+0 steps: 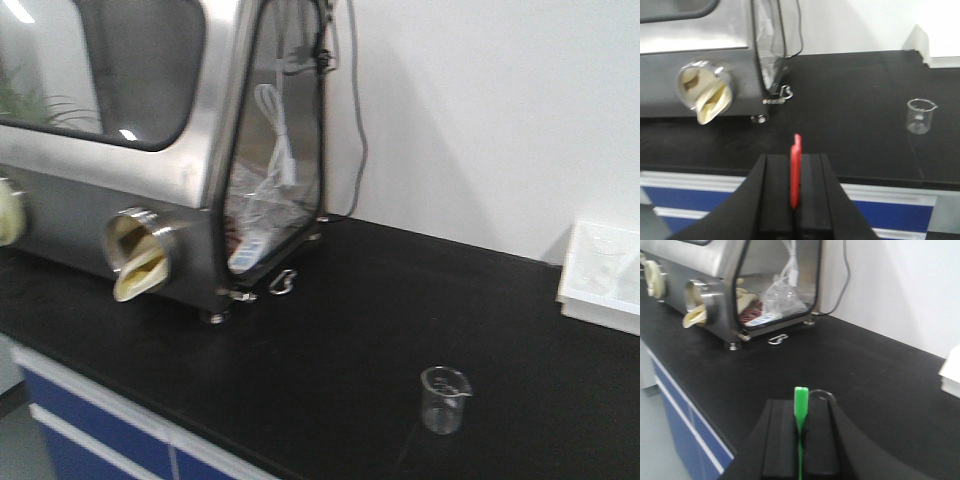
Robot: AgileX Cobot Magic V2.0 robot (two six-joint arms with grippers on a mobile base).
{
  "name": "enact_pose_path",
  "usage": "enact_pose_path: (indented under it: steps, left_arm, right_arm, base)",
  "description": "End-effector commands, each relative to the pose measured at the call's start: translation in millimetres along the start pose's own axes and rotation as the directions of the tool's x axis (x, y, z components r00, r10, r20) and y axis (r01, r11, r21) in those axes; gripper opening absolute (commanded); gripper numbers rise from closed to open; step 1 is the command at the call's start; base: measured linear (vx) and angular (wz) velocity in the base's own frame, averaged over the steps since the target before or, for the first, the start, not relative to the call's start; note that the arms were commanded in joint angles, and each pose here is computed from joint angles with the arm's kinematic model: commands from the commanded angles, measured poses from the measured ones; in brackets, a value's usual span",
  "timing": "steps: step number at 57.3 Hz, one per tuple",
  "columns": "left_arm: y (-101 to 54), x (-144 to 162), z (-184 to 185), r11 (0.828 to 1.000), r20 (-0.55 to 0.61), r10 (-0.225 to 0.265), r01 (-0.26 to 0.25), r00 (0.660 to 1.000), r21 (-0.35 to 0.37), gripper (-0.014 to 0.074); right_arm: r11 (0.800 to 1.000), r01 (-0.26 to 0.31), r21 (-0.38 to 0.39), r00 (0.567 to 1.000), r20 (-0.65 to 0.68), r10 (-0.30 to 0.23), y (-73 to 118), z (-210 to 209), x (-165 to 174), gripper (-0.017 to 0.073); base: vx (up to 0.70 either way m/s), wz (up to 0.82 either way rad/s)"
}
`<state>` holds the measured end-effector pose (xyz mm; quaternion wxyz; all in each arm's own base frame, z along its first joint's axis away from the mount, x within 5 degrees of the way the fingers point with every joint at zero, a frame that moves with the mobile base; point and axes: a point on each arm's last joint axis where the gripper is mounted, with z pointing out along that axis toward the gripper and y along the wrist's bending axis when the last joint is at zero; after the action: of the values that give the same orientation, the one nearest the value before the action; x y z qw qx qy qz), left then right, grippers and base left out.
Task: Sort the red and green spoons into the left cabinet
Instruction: 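Drive the base away from the bench across the floor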
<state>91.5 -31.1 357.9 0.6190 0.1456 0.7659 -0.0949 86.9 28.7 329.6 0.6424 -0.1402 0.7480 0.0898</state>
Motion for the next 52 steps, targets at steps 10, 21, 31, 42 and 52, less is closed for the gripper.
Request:
enact_pose_path:
  steps: [10, 21, 31, 42, 52]
  left_arm:
    - [1.9, -15.1, -2.9, 1.000, 0.096, -0.015, 0.017, 0.995, -0.018, -0.0004]
    - [1.9, -15.1, -2.9, 1.000, 0.096, -0.015, 0.017, 0.995, -0.018, -0.0004]
    - [1.9, -15.1, -2.9, 1.000, 0.096, -0.015, 0.017, 0.995, -0.018, -0.0004]
    - [1.9, -15.1, -2.9, 1.000, 0.096, -0.015, 0.017, 0.995, -0.018, -0.0004]
    - [1.9, -15.1, -2.9, 1.000, 0.096, -0.015, 0.017, 0.995, -0.018, -0.0004]
  right_arm:
    - [0.999, -0.018, 0.034, 0.997, 0.070, 0.016, -3.2, -2.1, -13.0, -0.0003]
    - [0.999, -0.018, 0.034, 0.997, 0.070, 0.016, -3.2, -2.1, -13.0, -0.0003]
    - [0.999, -0.018, 0.034, 0.997, 0.070, 0.016, -3.2, -2.1, -13.0, -0.0003]
    - [0.999, -0.018, 0.034, 0.997, 0.070, 0.016, -3.2, -2.1, -13.0, -0.0003]
    - [0.999, -0.018, 0.034, 0.997, 0.070, 0.016, -3.2, -2.1, -13.0, -0.0003]
  base:
    - [-0.11, 0.47]
    - [-0.10, 0.49]
    - [-0.08, 0.52]
    - [-0.05, 0.57]
    - [0.01, 0.66]
